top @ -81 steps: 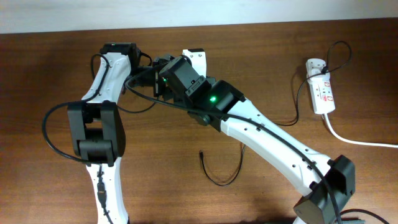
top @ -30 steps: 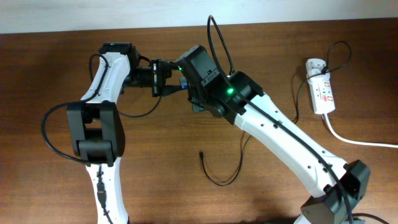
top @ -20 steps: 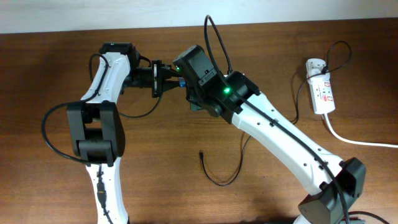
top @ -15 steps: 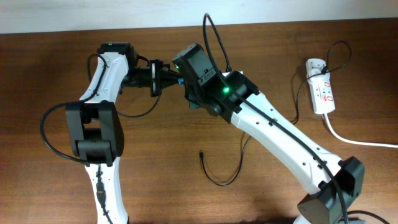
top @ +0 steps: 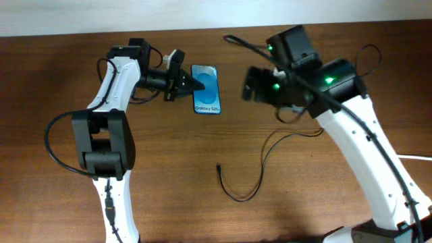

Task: Plug charger to phone and switch on socket

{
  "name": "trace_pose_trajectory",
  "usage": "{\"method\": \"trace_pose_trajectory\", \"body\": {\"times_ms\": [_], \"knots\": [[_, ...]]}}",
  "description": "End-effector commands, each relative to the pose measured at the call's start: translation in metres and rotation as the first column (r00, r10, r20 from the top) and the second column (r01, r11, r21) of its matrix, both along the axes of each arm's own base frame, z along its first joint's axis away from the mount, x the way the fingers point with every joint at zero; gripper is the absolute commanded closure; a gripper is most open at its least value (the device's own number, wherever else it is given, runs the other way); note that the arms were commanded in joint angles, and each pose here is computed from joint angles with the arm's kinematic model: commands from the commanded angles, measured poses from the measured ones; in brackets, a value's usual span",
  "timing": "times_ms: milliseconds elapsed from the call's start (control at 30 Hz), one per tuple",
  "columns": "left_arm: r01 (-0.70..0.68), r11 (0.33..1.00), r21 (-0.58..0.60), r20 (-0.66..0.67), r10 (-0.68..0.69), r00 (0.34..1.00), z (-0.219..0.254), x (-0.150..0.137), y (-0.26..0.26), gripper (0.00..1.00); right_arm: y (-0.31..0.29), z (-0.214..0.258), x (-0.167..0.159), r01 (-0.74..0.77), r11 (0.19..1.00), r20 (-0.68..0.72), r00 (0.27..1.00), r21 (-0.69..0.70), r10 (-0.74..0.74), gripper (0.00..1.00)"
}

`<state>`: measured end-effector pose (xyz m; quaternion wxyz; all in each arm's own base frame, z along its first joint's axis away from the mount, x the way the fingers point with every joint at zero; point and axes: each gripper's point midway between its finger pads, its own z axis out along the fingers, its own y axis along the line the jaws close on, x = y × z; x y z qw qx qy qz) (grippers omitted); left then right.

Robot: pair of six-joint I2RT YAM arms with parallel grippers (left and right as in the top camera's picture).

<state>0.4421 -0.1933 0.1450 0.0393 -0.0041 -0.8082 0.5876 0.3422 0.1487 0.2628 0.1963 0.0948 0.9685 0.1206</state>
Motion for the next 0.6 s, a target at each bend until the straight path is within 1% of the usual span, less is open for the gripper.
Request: {"method": "trace_pose_trajectory", "body": {"times_ms": [0,33,67,100,133,167,200,233,267,300,333,367,400,433,467,500,533,567], "knots": [[0.035,0.989,0.142,0.245,-0.07,0.967,0.014,0.001,0.012,1.0,-0.03,-0.011,-0.012,-0.092,0.994,-0.085,0.993,-0.059,0.087,0.02],[0.011,0.973,0.232,0.339,-0.092,0.936,0.036,-0.001,0.019,1.0,-0.042,-0.013,-0.015,-0.065,0.996,-0.111,0.992,-0.065,0.057,0.02],[-0.053,0.935,0.35,0.436,-0.113,0.893,0.062,-0.002,0.033,1.0,-0.043,-0.016,-0.015,-0.062,0.996,-0.116,0.992,-0.066,0.054,0.02],[-0.146,0.884,0.445,0.532,-0.129,0.837,0.091,-0.003,0.049,1.0,-0.042,-0.024,-0.017,-0.066,0.995,-0.137,0.989,-0.068,0.056,0.02],[-0.242,0.828,0.506,0.605,-0.141,0.784,0.114,-0.002,0.065,1.0,-0.039,-0.032,-0.022,-0.08,0.995,-0.165,0.984,-0.067,0.068,0.02],[-0.296,0.786,0.543,0.627,-0.145,0.765,0.122,-0.001,0.075,1.0,-0.035,-0.038,-0.026,-0.094,0.993,-0.184,0.98,-0.068,0.08,0.02],[-0.354,0.724,0.591,0.633,-0.144,0.761,0.127,-0.001,0.09,1.0,-0.024,-0.05,-0.031,-0.131,0.989,-0.2,0.973,-0.072,0.114,0.02],[-0.407,0.667,0.625,0.598,-0.073,0.798,0.124,-0.001,0.102,1.0,-0.012,-0.064,-0.035,-0.169,0.983,-0.21,0.966,-0.074,0.15,0.02],[-0.437,0.625,0.647,0.562,-0.003,0.827,0.117,-0.001,0.11,1.0,0.007,-0.087,-0.044,-0.228,0.971,-0.233,0.95,-0.067,0.206,0.01],[-0.437,0.623,0.649,0.56,-0.003,0.829,0.117,-0.001,0.11,1.0,0.035,-0.112,-0.059,-0.301,0.954,-0.25,0.924,-0.007,0.29,0.06],[-0.436,0.623,0.649,0.56,-0.003,0.829,0.117,-0.001,0.11,1.0,0.054,-0.132,-0.071,-0.353,0.935,-0.255,0.902,0.031,0.349,0.23],[-0.433,0.623,0.651,0.556,-0.003,0.831,0.116,-0.002,0.11,1.0,0.068,-0.154,-0.083,-0.362,0.931,-0.265,0.894,0.054,0.363,0.35],[-0.43,0.623,0.654,0.552,-0.003,0.834,0.115,-0.003,0.11,1.0,0.077,-0.17,-0.092,-0.328,0.941,-0.281,0.898,0.082,0.337,0.42],[-0.429,0.623,0.654,0.55,-0.003,0.835,0.115,-0.004,0.11,1.0,0.084,-0.178,-0.098,-0.345,0.931,-0.278,0.889,0.115,0.364,0.44],[-0.429,0.623,0.654,0.55,-0.003,0.835,0.115,-0.004,0.11,1.0,0.088,-0.187,-0.102,-0.355,0.925,-0.272,0.884,0.135,0.379,0.5],[-0.428,0.623,0.655,0.55,-0.003,0.835,0.115,-0.004,0.11,1.0,0.088,-0.198,-0.104,-0.296,0.944,-0.29,0.899,0.147,0.327,0.63],[-0.427,0.623,0.655,0.548,-0.003,0.837,0.115,-0.004,0.11,1.0,0.09,-0.208,-0.104,-0.258,0.953,-0.302,0.906,0.159,0.296,0.65],[-0.426,0.623,0.656,0.546,-0.003,0.838,0.115,-0.005,0.11,1.0,0.093,-0.214,-0.104,-0.259,0.951,-0.316,0.9,0.167,0.3,0.65]]}}
